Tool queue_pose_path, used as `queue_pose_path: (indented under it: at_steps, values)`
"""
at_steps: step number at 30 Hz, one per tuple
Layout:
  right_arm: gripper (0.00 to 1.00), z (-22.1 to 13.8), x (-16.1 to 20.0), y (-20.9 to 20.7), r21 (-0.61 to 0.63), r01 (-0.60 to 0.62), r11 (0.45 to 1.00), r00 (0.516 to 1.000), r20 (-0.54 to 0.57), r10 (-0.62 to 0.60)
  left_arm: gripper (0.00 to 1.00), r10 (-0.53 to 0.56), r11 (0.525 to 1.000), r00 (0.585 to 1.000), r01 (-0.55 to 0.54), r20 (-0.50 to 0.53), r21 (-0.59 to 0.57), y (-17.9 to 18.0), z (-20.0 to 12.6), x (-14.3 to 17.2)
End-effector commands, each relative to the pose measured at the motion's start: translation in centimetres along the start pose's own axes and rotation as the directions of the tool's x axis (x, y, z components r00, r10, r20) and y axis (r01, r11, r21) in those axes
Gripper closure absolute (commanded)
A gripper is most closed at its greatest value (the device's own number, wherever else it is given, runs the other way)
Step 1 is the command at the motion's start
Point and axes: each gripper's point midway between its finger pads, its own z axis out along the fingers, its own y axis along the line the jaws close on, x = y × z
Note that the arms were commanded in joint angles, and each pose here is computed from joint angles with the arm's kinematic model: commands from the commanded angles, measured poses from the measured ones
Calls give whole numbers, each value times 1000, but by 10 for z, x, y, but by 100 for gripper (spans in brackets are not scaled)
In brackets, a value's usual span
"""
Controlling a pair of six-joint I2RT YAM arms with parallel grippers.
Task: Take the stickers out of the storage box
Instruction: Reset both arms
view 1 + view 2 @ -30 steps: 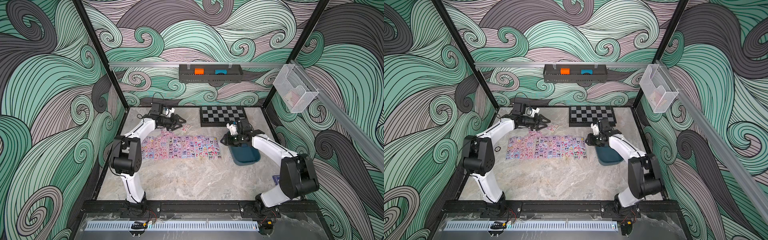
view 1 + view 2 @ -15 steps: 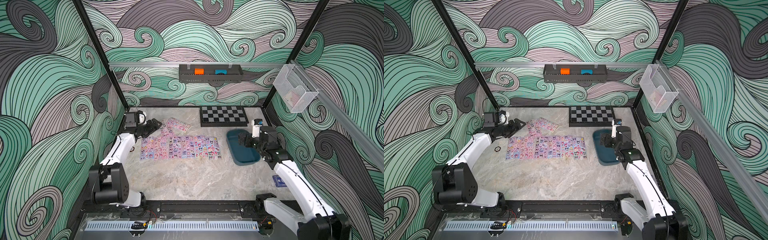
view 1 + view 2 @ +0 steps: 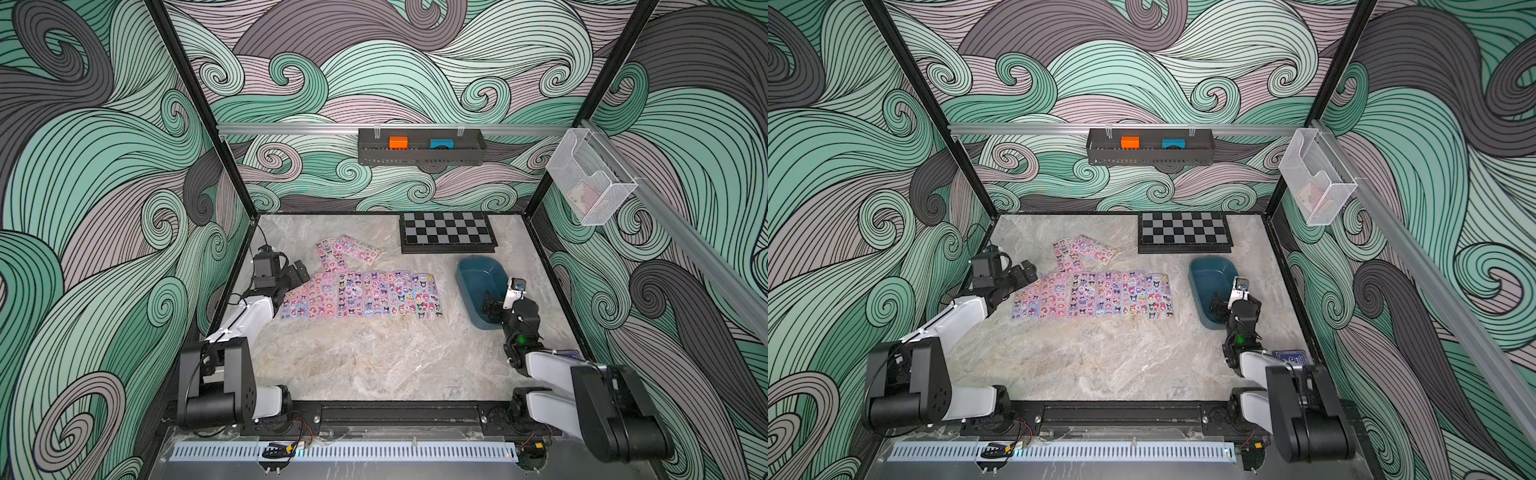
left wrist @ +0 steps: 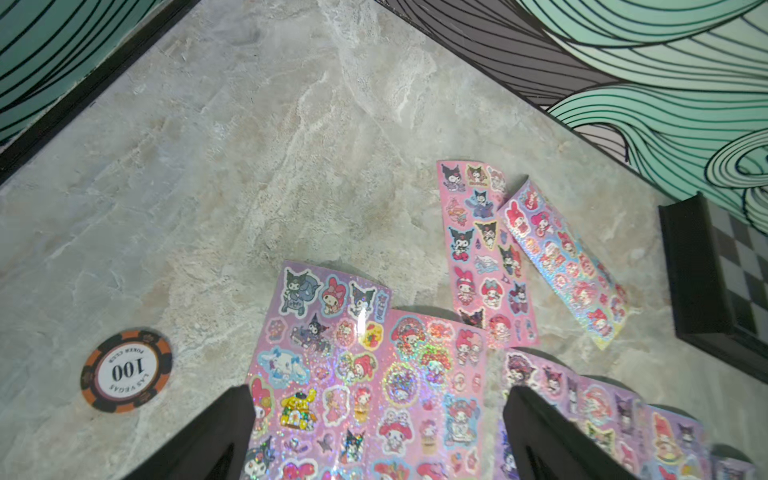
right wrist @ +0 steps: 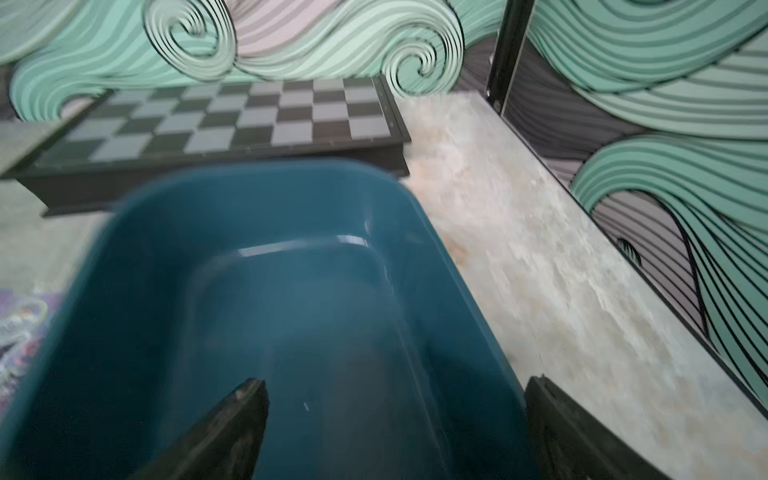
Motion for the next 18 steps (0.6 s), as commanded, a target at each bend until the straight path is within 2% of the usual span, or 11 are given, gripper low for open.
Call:
queue_pose_path:
  at_steps: [1,4,5,7,12,14,15,16,18]
  values:
    - [1,7,-48,10,-44,-15,999,982,185,22,1,131,990,977,-137,170,24,-6,0,-28]
    - [1,18,-43,15,-66,3,998,977,213,12,1,153,987,969,-159,193,16,-1,5,-22]
    - [1,17,-38,23,-115,27,993,978,211,-2,1,148,987,969,-156,196,28,-2,7,-20]
    - [1,22,-32,27,-134,35,990,978,207,-7,2,167,978,966,-188,199,93,-14,11,-16]
    - [1,26,-31,26,-135,29,990,984,179,-4,1,206,955,971,-227,122,190,-30,19,-3]
    - [1,29,-32,28,-142,35,989,984,175,-10,1,259,921,951,-296,171,253,-41,10,4]
    - [1,29,-32,27,-137,33,990,986,167,-9,1,278,904,924,-345,263,253,-48,-3,-9]
    - [1,29,-31,26,-131,29,991,987,163,-7,1,281,907,906,-359,317,222,-45,-9,-11]
    - [1,29,-32,25,-127,27,992,985,175,-5,1,250,935,909,-316,333,161,-32,-11,-10]
